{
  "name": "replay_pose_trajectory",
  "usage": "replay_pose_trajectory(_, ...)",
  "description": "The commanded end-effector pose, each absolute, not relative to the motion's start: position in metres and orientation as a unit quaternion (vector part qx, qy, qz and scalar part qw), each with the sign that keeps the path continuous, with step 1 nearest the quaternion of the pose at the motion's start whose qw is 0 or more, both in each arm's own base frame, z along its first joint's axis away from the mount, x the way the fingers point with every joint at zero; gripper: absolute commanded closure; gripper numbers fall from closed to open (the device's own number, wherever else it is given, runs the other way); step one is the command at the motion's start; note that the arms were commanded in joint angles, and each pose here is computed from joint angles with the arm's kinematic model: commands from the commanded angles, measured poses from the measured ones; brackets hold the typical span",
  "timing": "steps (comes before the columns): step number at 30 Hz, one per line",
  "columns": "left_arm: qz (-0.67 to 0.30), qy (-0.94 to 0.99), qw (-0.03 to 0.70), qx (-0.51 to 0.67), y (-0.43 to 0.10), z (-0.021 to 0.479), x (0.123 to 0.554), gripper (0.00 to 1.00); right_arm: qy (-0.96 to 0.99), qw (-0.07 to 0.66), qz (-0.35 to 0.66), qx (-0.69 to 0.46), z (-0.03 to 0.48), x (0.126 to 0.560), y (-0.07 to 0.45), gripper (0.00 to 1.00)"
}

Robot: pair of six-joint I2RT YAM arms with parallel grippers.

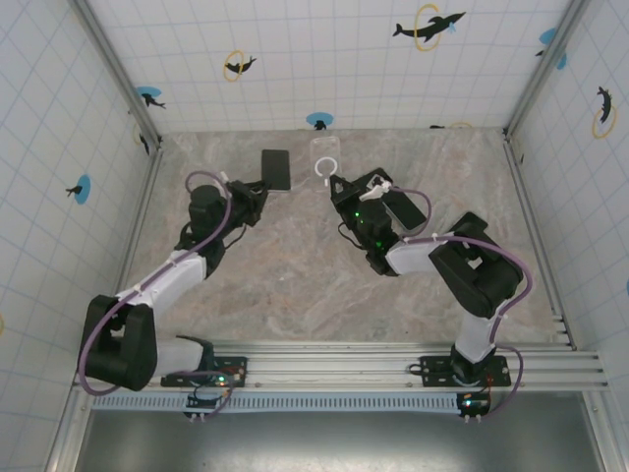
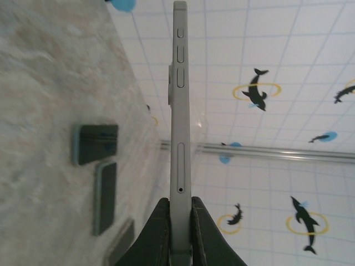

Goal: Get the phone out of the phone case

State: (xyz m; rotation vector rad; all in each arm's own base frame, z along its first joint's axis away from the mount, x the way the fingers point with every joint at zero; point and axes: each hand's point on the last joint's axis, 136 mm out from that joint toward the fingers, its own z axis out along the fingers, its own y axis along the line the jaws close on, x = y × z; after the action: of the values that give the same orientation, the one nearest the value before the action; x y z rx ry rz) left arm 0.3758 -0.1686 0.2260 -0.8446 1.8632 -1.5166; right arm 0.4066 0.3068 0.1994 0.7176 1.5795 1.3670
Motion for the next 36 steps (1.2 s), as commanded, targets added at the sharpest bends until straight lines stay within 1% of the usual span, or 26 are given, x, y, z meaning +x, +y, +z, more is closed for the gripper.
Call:
replay_pose_trajectory(1, -0.571, 0.723, 0.320, -0.221, -0.157, 0.231, 0.367, 0.97, 0.631, 0.454, 0.555, 0.297, 0.205, 0.411, 0.307, 0.96)
replay_pose_trajectory(4, -0.560, 0.737, 0.320, -0.202, -0.137, 0.213, 0.370, 0.97, 0.632, 0.447, 0.561, 0.294, 0.205, 0.409, 0.312, 0.96)
replay_pose_trajectory(8, -0.538, 0.743, 0.333, -0.218, -0.109, 0.183, 0.375, 0.98, 0.643, 0.435, 0.563, 0.283, 0.204, 0.403, 0.326, 0.96)
replay_pose_trajectory(13, -0.531, 0.745, 0.340, -0.216, -0.086, 0.164, 0.387, 0.98, 0.663, 0.427, 0.551, 0.274, 0.199, 0.400, 0.341, 0.96)
replay_pose_trajectory(17, -0.518, 0.745, 0.346, -0.237, -0.061, 0.143, 0.394, 0.99, 0.679, 0.417, 0.541, 0.267, 0.195, 0.399, 0.355, 0.95)
replay_pose_trajectory(22, -0.514, 0.738, 0.359, -0.250, -0.038, 0.132, 0.405, 0.99, 0.692, 0.414, 0.532, 0.258, 0.192, 0.398, 0.365, 0.95)
replay_pose_trajectory(36, -0.509, 0.749, 0.340, -0.254, -0.019, 0.090, 0.423, 0.98, 0.715, 0.407, 0.527, 0.214, 0.185, 0.387, 0.393, 0.96)
